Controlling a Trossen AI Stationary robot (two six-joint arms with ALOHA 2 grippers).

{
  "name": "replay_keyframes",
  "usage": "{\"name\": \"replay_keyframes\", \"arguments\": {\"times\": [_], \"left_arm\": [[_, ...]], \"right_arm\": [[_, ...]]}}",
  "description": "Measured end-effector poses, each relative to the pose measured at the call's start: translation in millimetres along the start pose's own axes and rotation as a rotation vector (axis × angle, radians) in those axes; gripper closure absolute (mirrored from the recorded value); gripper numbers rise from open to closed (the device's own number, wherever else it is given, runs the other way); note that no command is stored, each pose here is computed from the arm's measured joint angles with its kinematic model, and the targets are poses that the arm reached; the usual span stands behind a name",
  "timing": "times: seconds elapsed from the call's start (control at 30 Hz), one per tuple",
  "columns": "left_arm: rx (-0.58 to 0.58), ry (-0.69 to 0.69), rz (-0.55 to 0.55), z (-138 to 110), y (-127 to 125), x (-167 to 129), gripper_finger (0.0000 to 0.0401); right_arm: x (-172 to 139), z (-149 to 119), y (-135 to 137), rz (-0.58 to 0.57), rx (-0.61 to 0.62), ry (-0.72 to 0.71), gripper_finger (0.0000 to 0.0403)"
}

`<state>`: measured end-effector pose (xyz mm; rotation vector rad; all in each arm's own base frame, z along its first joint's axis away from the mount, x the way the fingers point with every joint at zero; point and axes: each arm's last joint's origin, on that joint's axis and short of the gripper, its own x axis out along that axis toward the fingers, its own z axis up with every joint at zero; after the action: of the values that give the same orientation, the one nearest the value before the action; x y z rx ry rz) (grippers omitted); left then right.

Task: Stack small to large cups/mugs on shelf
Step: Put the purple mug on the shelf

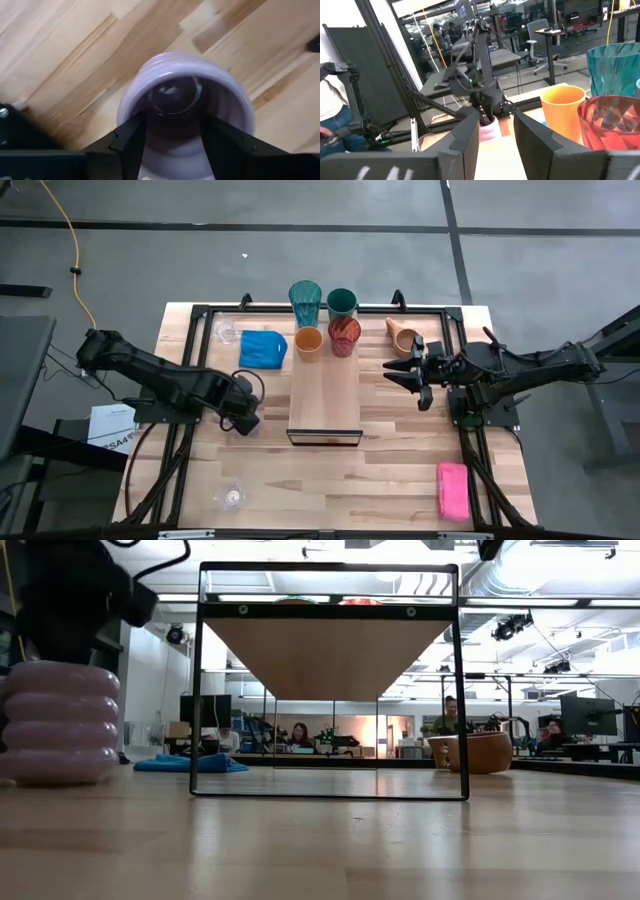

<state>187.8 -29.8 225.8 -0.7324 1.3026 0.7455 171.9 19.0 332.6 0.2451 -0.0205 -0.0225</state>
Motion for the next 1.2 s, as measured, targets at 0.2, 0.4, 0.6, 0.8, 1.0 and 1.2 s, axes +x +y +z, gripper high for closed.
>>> {"name": "replay_keyframes", "arguments": {"times": [0.2,0.4,0.6,0.8,1.0,1.2], "left_arm": [[0.025,-0.032,-0.04,4.2,-5.2,-14.4,0.0226],[0.045,-0.064,-0.022,7.8,-6.2,-35.3,0.0226],[0.009,-0.049,0.086,3.8,3.9,-29.4,0.0226],[-0.024,-0.012,0.104,-0.7,7.9,-11.5,0.0226],[-0.067,-0.014,0.1,-2.9,9.7,2.9,0.0226],[-0.074,-0.009,0.053,-3.6,7.3,14.5,0.0226]], "right_arm": [[-0.1,-1.1,-0.2,-0.002,-0.002,0.011,0.0289],[-0.1,-1.3,-0.3,-0.003,-0.002,0.014,0.0289],[0.0,-2.0,-0.4,-0.005,-0.004,0.021,0.0289],[0.0,-2.3,-0.6,-0.006,-0.004,0.024,0.0289],[-0.1,-2.2,-0.6,-0.006,-0.004,0.023,0.0289],[-0.1,-2.2,-0.5,-0.005,-0.003,0.023,0.0289]]}}
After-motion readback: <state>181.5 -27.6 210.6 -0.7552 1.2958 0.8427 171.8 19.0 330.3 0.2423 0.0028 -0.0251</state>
